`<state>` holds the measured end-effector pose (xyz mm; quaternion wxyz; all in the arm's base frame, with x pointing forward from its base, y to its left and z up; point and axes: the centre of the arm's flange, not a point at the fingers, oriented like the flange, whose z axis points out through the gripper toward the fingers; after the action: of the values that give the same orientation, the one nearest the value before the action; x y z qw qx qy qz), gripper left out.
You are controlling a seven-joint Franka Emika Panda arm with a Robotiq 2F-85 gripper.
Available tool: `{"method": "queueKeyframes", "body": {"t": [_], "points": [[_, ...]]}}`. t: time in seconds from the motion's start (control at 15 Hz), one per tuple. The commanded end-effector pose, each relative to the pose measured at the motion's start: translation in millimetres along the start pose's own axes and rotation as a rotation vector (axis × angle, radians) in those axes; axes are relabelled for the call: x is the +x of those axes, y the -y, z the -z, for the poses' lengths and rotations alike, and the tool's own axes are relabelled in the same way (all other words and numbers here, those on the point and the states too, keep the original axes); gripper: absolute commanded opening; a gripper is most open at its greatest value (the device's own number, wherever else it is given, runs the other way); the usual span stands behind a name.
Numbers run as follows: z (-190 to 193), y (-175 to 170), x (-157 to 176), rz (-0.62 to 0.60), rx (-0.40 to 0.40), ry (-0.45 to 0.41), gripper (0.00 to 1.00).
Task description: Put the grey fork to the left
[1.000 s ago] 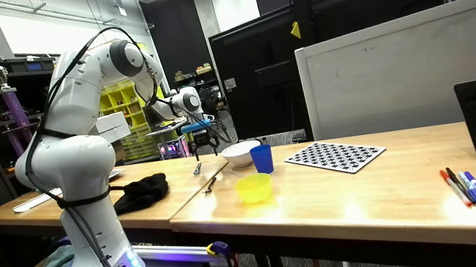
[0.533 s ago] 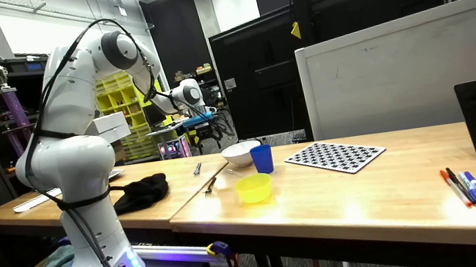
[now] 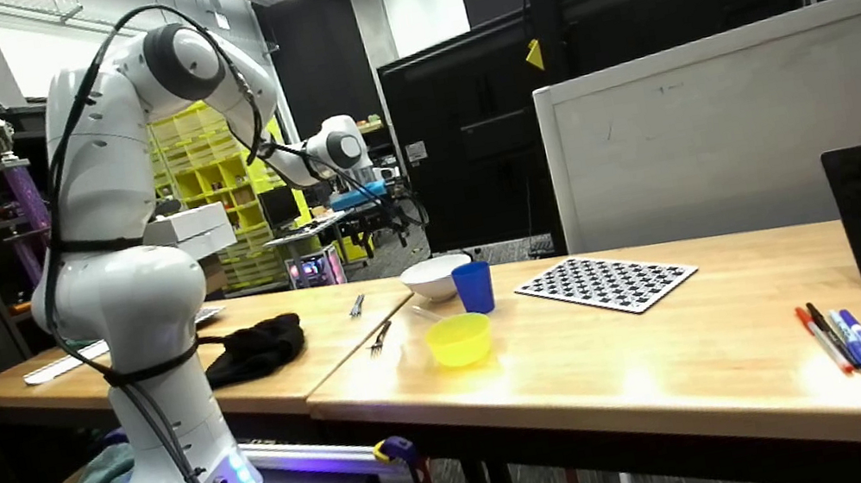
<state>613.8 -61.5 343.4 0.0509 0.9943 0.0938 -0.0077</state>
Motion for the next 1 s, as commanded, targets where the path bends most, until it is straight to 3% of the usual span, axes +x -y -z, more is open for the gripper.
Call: {"method": "queueKeyframes", "body": {"t": [0.0,0.53,0.93], "points": [[37,-10,-44,-0.040,-0.028,-0.055,1.00],[103,-34,-108,-0.150,-0.002,-0.139,1.00],[130,-32,-150,-0.260,0.143,-0.124,1.00]]}}
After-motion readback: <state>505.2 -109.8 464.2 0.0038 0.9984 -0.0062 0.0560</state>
